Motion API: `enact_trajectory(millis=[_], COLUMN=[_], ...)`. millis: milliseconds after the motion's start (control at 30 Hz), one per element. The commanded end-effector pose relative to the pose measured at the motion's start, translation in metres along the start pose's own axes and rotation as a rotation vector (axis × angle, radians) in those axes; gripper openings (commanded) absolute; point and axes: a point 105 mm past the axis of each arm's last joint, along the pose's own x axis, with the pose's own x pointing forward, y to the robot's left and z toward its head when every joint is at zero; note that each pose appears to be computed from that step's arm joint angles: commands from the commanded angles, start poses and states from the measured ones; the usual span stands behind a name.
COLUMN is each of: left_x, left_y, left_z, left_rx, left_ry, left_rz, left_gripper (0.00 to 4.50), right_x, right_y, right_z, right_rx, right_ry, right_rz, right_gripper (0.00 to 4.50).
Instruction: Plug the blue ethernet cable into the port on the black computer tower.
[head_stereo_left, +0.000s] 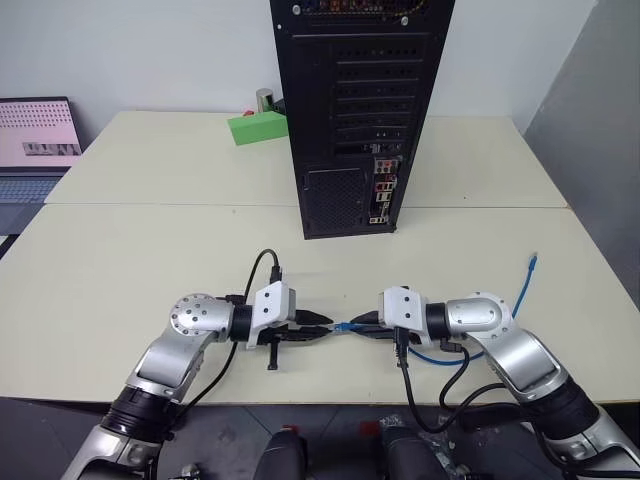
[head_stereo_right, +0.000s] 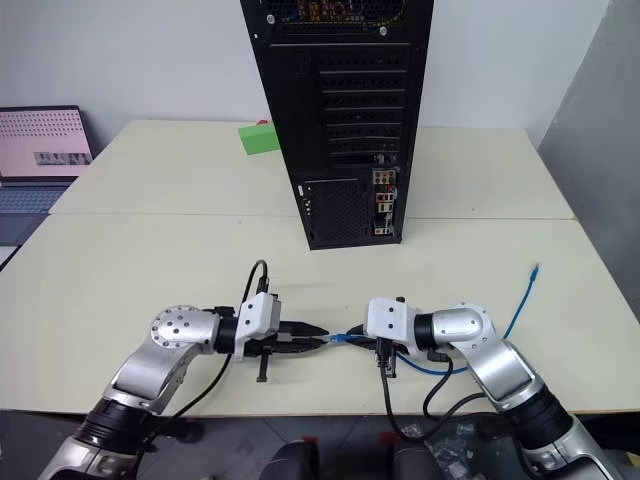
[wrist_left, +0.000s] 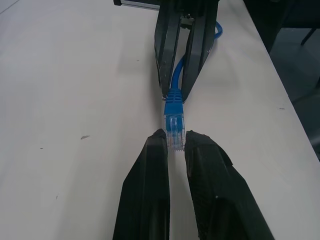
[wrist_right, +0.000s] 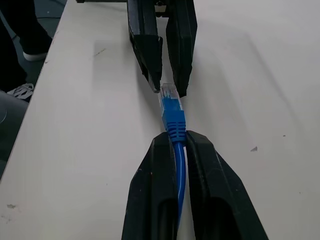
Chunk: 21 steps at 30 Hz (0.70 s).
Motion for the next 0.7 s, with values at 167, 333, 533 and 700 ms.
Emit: enact_trajectory(millis=[167,333,533,700], left_x=[-0.001,-0.004,-0.004,-0.006], left_y=[0.0,0.002,0.016,0.019], left_z=[0.006,0.007,0.018,0.027], left_rx=[0.044,0.108,0.436,0.776], left_ry=[-0.02,-0.019,-0.048,-0.094], left_rz=[0.005,0.021,0.124,0.193], left_gripper=[0.25,0.25,0.25,0.25], right_x=[-0.007,-0.029,-0.057,-0.059], right_y=[-0.002,-0.007,-0.013,-0.01], right_z=[0.013,0.008,0.011,0.017], right_rx=[-0.046,-0.032,0.156,0.314], right_ry=[-0.029,0.006,-0.046,-0.12], right_rz=[0.004,-0.008,-0.056,-0.068], right_gripper=[1.3,2.37,3.79,3.8])
